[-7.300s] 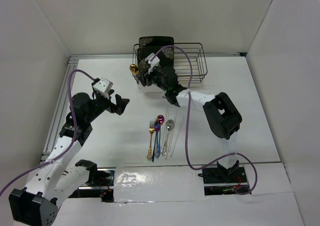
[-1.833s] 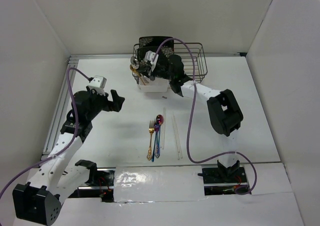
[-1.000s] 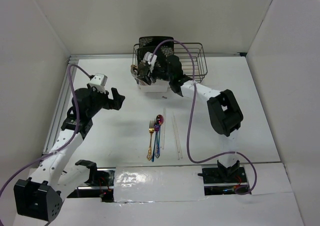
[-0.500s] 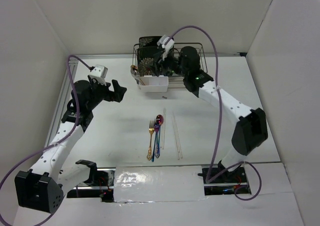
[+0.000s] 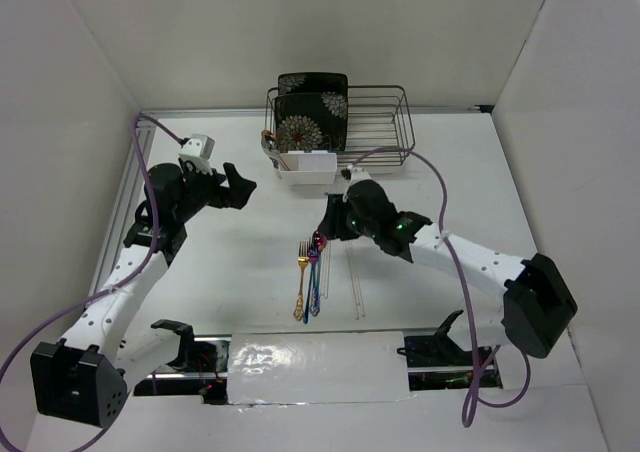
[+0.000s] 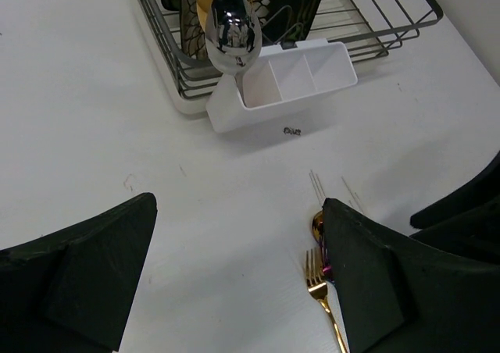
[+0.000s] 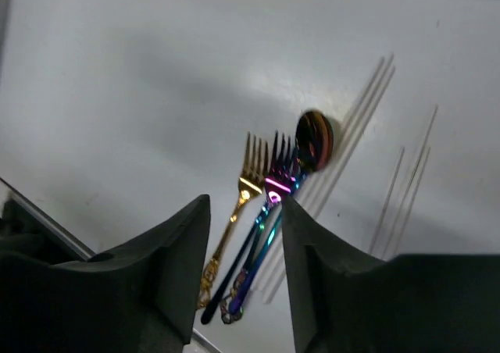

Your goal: Sort the eating utensils into containers

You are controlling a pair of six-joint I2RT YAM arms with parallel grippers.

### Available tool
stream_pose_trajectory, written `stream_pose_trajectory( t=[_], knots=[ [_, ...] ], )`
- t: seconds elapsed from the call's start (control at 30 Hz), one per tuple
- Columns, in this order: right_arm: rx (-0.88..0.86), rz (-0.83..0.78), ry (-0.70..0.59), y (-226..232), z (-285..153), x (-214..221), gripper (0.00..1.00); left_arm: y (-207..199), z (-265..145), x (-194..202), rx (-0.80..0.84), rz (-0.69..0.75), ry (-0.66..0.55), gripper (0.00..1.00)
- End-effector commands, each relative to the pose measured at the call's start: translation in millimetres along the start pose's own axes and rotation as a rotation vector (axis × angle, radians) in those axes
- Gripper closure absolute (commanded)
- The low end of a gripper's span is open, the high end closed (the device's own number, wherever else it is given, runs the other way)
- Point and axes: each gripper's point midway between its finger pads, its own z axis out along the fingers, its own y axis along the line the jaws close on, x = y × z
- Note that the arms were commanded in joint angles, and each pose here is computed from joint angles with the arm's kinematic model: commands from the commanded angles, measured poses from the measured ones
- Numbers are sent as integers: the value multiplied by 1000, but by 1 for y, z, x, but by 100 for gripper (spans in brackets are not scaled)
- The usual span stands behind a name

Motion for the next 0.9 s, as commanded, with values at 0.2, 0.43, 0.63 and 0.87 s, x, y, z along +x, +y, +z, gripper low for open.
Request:
stream_pose_trajectory(
  t=[0.2,0.43,0.63,0.87],
  knots=[
    [72,-16,28,-16,32,29,58,-14,-21,7,43,-47,-7,0],
    [104,-69,66,-25,62,33,64,-6,-33,19,-7,-48,9,0],
    [136,-82,89,-35,75,38,65,-4,-35,17,-21,-25,-3,0],
    [168,-106,96,-44,87,38,67,-2,-31,15,-20,-10,-9,0]
  ],
)
